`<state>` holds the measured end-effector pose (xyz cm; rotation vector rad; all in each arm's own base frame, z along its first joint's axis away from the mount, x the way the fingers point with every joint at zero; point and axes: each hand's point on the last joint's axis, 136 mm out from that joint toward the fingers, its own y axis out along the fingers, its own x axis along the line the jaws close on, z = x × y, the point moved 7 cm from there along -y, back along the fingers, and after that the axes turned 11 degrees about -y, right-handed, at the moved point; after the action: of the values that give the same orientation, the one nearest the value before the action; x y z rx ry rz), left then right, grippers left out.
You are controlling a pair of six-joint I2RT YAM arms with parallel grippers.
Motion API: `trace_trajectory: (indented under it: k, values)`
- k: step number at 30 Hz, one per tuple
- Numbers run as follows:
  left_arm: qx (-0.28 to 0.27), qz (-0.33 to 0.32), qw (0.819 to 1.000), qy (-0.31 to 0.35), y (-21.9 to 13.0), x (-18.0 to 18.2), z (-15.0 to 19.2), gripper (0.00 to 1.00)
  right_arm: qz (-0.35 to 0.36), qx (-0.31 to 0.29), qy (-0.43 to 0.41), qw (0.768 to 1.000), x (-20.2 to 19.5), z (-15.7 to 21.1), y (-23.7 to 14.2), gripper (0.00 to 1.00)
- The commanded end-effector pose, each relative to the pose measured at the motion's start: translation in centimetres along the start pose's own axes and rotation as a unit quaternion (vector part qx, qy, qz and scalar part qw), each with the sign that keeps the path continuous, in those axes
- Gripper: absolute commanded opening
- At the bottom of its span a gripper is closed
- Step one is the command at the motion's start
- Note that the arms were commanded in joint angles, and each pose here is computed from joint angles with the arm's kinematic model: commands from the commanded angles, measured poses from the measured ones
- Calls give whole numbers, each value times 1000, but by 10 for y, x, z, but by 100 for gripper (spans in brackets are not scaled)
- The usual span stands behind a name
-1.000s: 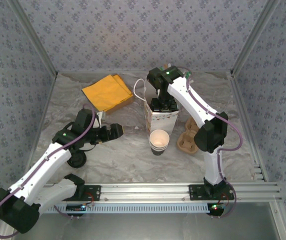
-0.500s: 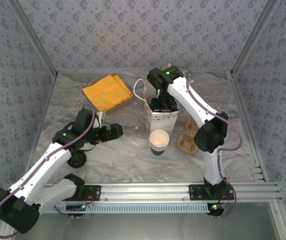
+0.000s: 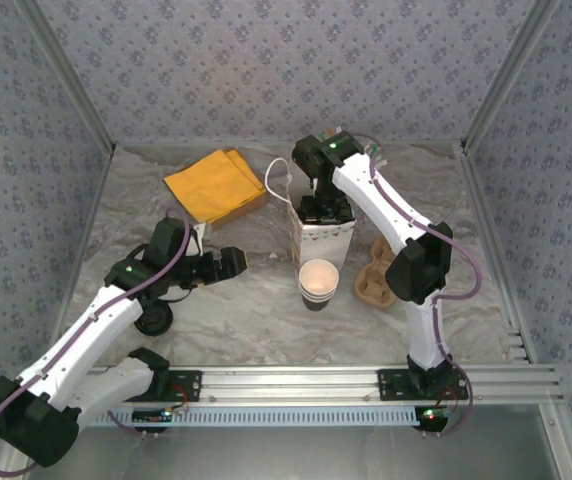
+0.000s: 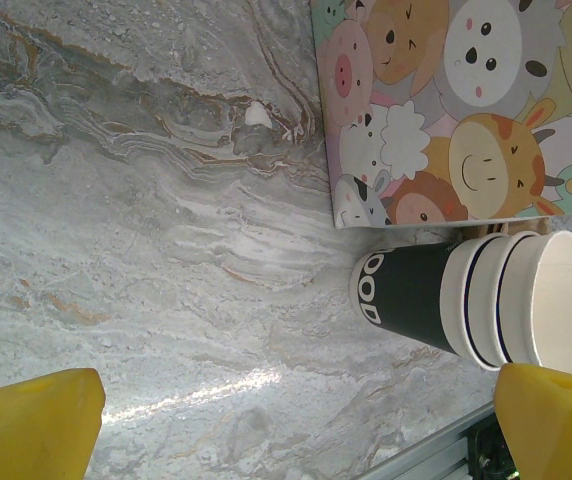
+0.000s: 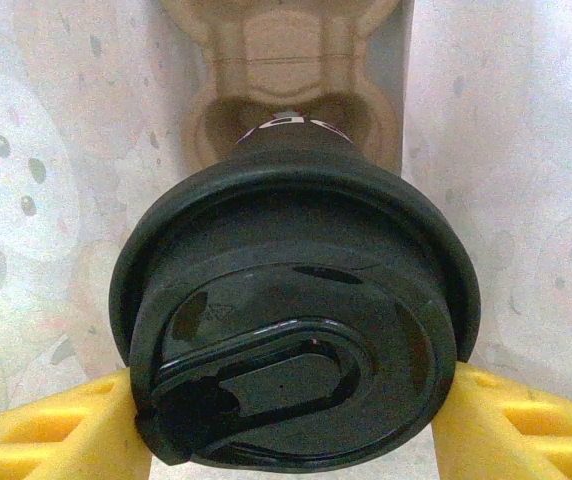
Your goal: Pack the takeout coffee
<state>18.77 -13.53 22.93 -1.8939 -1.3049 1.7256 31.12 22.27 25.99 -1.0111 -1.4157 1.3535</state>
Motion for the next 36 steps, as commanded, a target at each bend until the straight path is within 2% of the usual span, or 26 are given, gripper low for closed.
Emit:
trace_trajectory:
  k: [1, 36]
  values:
    - [-4, 4, 1000, 3, -3, -3, 0, 100, 0, 6, -2, 1000, 2, 1, -1, 67]
    - [-2, 3, 1000, 3, -1, -3, 0, 100, 1, 8, 2, 1000, -3, 2, 0, 67]
